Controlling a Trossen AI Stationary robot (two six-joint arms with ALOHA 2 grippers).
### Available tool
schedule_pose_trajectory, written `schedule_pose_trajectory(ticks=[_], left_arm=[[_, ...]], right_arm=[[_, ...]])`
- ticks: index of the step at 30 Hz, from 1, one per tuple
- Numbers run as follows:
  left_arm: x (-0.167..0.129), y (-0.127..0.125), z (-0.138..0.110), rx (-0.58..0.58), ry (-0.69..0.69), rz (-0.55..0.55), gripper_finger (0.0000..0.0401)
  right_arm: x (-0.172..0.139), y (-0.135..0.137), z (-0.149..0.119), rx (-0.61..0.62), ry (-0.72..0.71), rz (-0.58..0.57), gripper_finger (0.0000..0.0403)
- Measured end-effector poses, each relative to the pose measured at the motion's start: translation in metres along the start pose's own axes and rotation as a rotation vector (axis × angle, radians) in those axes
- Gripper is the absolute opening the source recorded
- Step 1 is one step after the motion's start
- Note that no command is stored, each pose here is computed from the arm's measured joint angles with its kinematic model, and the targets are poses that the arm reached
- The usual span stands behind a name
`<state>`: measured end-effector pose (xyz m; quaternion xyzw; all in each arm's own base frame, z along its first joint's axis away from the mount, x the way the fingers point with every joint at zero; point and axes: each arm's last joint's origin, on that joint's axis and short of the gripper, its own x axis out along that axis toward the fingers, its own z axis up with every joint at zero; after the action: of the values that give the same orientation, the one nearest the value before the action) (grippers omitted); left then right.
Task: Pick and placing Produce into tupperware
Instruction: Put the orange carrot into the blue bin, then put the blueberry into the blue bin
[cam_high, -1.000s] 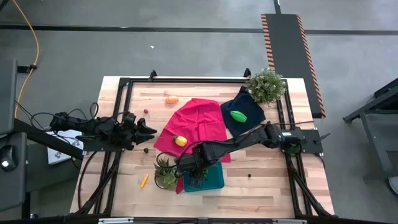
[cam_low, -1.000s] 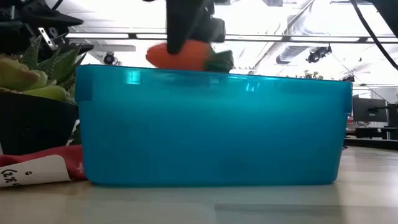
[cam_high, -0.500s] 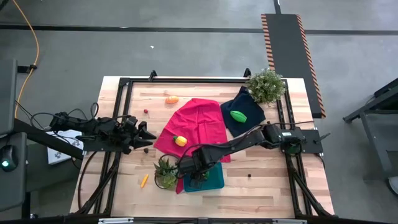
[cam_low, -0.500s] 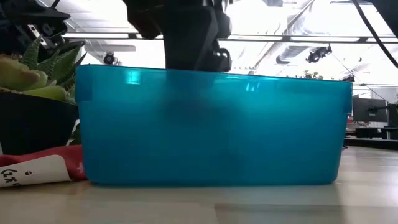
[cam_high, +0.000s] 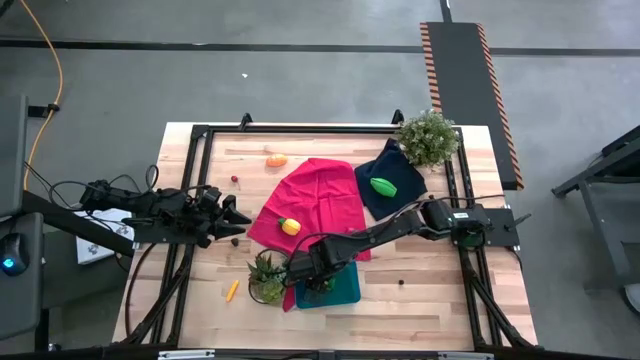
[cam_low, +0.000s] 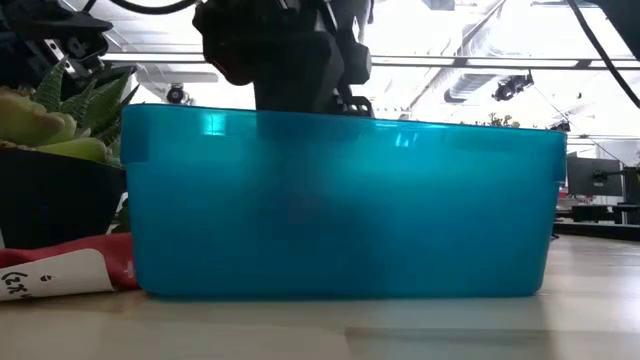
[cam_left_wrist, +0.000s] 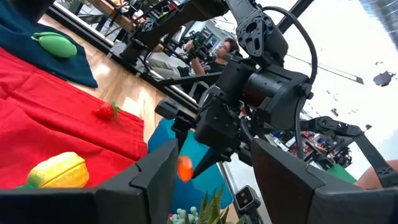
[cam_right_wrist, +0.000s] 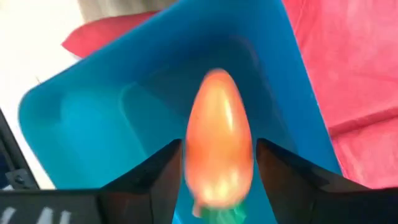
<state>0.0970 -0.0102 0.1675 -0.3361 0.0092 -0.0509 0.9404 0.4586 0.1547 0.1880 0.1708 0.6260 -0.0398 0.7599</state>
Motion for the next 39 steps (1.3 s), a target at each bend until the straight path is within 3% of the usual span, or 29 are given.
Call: schedule_pose_trajectory(ticks=[13,24,39], left_arm=[[0.0,0.0,0.0,-0.001,0.0,0.0,0.0193],[0.0,0.0,0.0,-0.001,0.0,-0.001,0.0193],[0.0,0.0,0.0,-0.001,0.0,-0.001,0.0193]], right_arm=[[-0.003,0.004,-0.002,0.011,-0.003,0.006,0.0208],[-0.041,0.011,0.003,-0.024,-0.065,0.016,0.0208],[-0.093,0.002,-0.008,-0.035,0.02,-0.067,0.0208]])
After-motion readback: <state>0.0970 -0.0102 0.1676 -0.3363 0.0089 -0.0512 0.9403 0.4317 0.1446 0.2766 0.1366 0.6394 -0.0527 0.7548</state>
